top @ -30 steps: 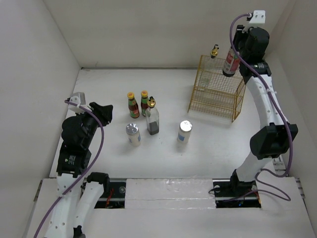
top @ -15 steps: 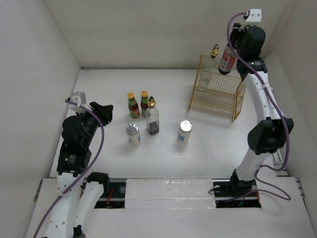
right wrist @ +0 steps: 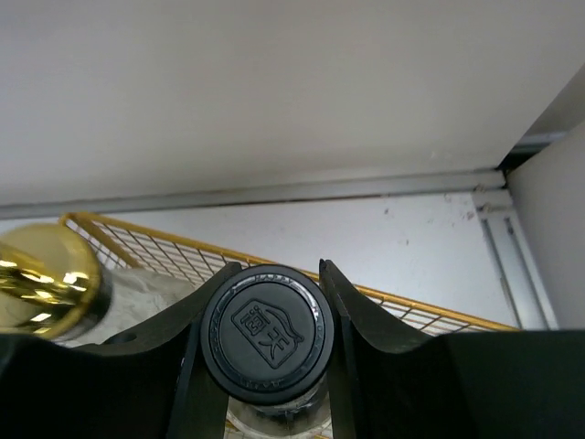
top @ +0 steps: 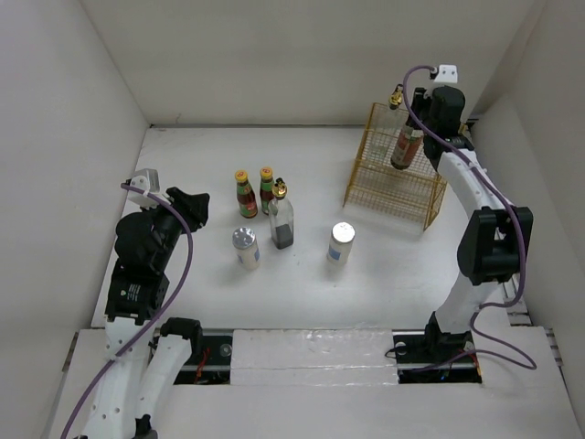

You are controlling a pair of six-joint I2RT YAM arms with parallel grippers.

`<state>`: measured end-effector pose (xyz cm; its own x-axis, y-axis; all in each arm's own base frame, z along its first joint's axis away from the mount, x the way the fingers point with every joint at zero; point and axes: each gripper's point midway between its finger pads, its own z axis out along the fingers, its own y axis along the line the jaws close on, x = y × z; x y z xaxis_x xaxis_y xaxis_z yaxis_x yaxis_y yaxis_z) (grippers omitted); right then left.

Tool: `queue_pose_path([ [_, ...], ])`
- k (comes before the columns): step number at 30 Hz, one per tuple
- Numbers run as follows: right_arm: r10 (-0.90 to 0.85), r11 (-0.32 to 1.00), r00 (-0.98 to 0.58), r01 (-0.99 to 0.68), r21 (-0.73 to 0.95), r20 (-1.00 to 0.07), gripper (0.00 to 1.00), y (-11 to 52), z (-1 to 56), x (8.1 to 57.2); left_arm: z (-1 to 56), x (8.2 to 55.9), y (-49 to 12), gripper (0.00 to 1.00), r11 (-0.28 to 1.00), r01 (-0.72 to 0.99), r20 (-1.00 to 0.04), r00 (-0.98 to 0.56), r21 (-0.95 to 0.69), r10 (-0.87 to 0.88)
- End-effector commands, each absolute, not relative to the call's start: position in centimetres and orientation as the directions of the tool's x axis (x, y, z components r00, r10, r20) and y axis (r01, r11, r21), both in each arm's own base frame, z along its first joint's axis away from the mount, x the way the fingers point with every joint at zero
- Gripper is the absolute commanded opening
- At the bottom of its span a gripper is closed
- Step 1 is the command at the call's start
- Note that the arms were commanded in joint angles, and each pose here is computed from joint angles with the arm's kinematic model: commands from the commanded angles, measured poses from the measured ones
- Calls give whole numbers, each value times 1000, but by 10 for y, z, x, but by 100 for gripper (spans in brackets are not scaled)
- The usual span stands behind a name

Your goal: Organize the condiment bottles

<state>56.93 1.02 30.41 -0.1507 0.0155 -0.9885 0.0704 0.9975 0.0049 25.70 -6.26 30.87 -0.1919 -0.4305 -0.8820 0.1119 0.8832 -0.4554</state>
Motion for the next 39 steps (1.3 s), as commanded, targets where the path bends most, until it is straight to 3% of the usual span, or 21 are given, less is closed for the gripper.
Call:
queue_pose_path([
  [1, 89, 995, 67, 31, 91, -994, 0, 14, 368, 568, 313, 259, -64, 36, 883, 132, -887, -175, -451, -427],
  [4, 88, 996, 34, 14, 88, -996, 2, 18, 348, 574, 313, 259, -64, 36, 883, 132, -887, -175, -451, -427],
  [8, 106, 994, -8, 15, 106, -994, 16, 15, 329, 575, 313, 259, -64, 38, 883, 132, -887, -175, -451, -427],
  [12, 126, 992, -8, 13, 126, -992, 45, 8, 333, 572, 308, 260, -64, 41, 883, 128, -886, -183, -451, -426],
  [16, 135, 990, 30, 28, 136, -990, 59, 1, 361, 565, 308, 260, -64, 44, 883, 128, -886, -183, -451, -426],
  [27, 142, 989, 107, 35, 147, -984, 65, -8, 422, 528, 308, 260, -64, 44, 883, 128, -886, -183, -451, -426],
  [29, 145, 989, 122, 8, 147, -982, 62, 4, 431, 517, 311, 258, -64, 44, 883, 132, -887, -175, -451, -427],
  [32, 141, 989, 161, -60, 133, -977, 30, 32, 455, 492, 308, 260, -64, 42, 883, 128, -886, -183, -451, -426],
  [33, 125, 990, 163, -86, 112, -979, 10, 42, 456, 482, 308, 260, -64, 38, 883, 128, -886, -183, -451, -426],
  [34, 119, 988, 160, -121, 100, -980, 2, 53, 455, 476, 308, 259, -66, 35, 882, 137, -886, -188, -452, -425],
  [36, 114, 956, 133, -282, 73, -984, 0, 101, 448, 459, 308, 259, -66, 25, 882, 137, -886, -188, -452, -425],
  [37, 120, 936, 100, -344, 79, -988, 0, 118, 434, 446, 308, 260, -64, 13, 883, 129, -886, -184, -451, -426],
  [39, 133, 845, 79, -530, 72, -988, 0, 176, 424, 419, 312, 260, -60, 1, 887, 109, -888, -171, -449, -428],
])
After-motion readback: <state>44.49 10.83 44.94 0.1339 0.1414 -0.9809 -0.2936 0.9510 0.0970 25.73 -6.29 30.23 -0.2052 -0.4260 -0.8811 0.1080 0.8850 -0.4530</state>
